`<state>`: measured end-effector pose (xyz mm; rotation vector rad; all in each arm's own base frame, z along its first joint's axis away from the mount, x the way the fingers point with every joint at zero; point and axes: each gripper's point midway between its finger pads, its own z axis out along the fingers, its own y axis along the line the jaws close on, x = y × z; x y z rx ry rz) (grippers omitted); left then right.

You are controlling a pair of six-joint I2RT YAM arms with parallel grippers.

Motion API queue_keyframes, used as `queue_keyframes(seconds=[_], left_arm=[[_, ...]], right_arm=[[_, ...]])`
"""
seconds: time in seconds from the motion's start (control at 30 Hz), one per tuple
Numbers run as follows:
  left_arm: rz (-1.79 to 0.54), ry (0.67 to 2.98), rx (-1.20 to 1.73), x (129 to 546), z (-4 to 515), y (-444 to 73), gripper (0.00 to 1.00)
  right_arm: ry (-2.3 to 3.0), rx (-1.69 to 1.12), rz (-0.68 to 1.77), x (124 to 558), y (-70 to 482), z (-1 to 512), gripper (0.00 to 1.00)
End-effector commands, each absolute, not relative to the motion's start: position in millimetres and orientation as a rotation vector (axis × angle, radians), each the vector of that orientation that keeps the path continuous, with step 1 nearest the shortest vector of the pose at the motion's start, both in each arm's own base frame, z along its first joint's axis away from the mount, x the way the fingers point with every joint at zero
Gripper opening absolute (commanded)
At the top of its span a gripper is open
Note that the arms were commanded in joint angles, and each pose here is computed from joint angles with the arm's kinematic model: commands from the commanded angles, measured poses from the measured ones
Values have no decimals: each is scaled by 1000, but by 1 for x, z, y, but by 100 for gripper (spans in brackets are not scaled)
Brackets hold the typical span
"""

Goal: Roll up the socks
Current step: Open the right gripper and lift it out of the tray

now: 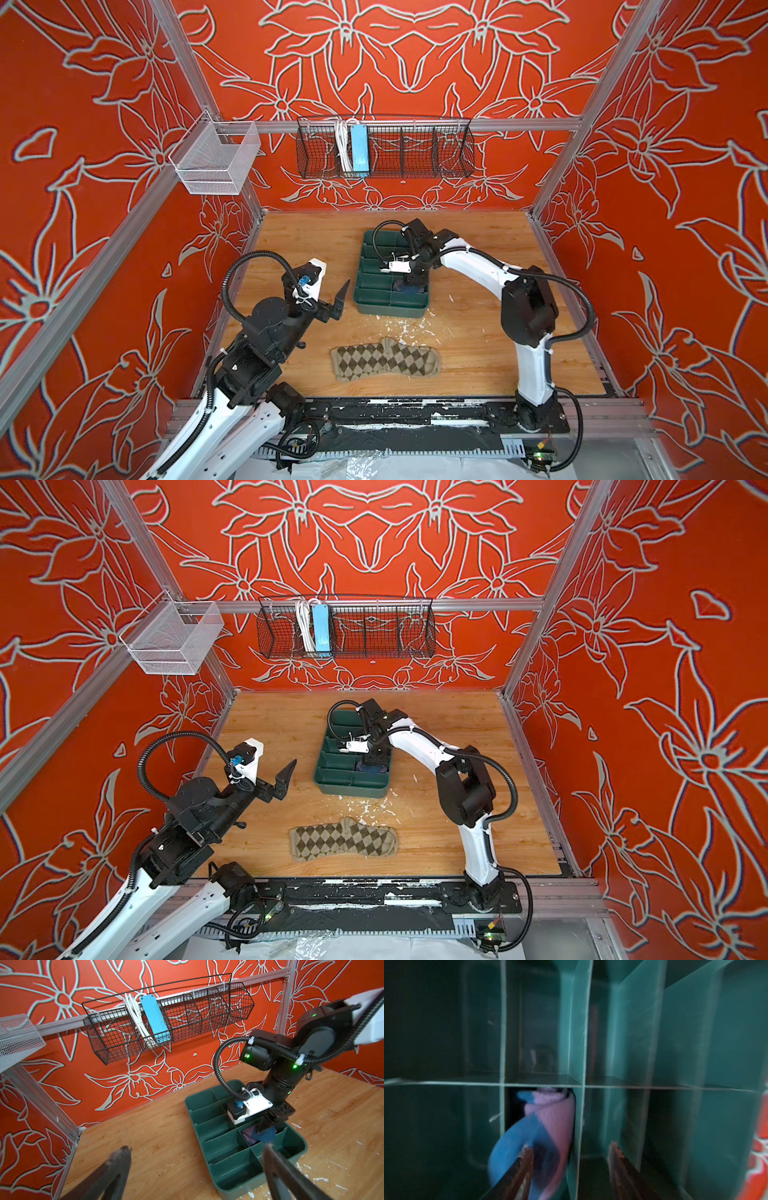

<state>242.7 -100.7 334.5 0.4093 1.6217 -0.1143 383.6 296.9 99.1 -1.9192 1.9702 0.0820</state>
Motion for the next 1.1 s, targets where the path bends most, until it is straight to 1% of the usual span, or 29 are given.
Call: queue_keyframes(seconds=[0.0,0.27,0.37,0.53,0.63,0.73,0.8,1.0,1.03,1.07], left_arm=[[-135,1584,393,243,350,-102,97],[-120,1594,405,248,346,-104,97],[-120,1596,408,249,345,-106,97],[-125,1599,409,249,344,-106,97],[-124,1602,407,249,344,-106,97],[-128,1607,405,250,344,-107,97],[-129,1617,392,252,343,-106,97],[-147,1655,314,263,342,-105,97],[-142,1663,275,267,341,-102,97],[-133,1664,227,271,341,-98,97]], right_arm=[[1994,-2000,53,383,293,84,61],[2062,-2094,44,381,285,43,62],[2081,-2110,43,382,283,30,64],[2121,-2099,27,388,278,9,65],[2130,-2071,-7,394,276,5,65],[2110,-2021,5,399,279,19,65],[2071,-1957,35,402,286,40,65],[1908,-1665,168,408,299,135,67],[1882,-1617,185,407,298,152,68],[1857,-1576,199,405,296,167,97]])
